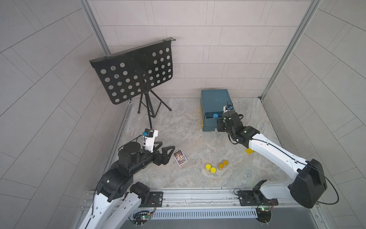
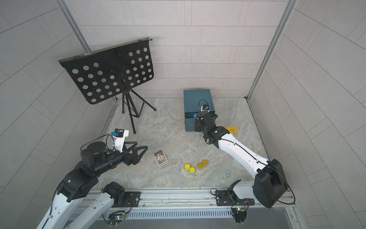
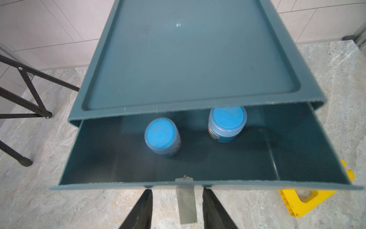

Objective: Put the paint cans in the drawer according to color
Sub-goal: Close the drawer in the storage box.

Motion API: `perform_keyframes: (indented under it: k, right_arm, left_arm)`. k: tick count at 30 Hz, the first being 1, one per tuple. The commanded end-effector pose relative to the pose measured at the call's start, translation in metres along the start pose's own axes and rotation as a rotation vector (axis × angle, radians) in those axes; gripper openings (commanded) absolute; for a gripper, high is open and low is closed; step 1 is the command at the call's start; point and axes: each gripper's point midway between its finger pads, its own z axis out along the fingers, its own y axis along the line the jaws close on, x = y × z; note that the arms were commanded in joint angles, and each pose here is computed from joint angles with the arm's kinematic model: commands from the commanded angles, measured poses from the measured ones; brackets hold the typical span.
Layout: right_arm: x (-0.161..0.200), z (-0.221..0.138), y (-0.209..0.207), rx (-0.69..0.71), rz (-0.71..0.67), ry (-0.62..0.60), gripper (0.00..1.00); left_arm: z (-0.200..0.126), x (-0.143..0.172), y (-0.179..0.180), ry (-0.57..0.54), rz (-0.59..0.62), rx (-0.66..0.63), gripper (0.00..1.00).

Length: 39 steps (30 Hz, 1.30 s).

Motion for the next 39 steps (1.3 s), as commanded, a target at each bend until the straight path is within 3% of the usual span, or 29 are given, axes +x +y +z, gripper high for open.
perform_keyframes:
  k: [1,22,32,39]
  right_arm:
    - [-0.019,0.008,0.008,-0.028,0.013,-0.04,0.46]
    - [-0.024,0.045,0.009,-0.012,0.047,-0.019,0.46]
    - [-0.02,0.022,0.003,-0.034,0.087,-0.028,0.46]
    - [0.022,0.011,-0.024,-0.134,0.357,0.006,0.38]
  left_arm:
    - [-0.001,-0.006,-0.001,-0.032,0.008,0.008,0.93]
    - [-0.003,-0.007,-0.002,-0.039,0.01,0.006,0.93]
    - [-0.003,-0.006,-0.001,-0.035,0.01,0.005,0.93]
    - [-0.003,-0.007,-0.002,-0.037,0.01,0.008,0.93]
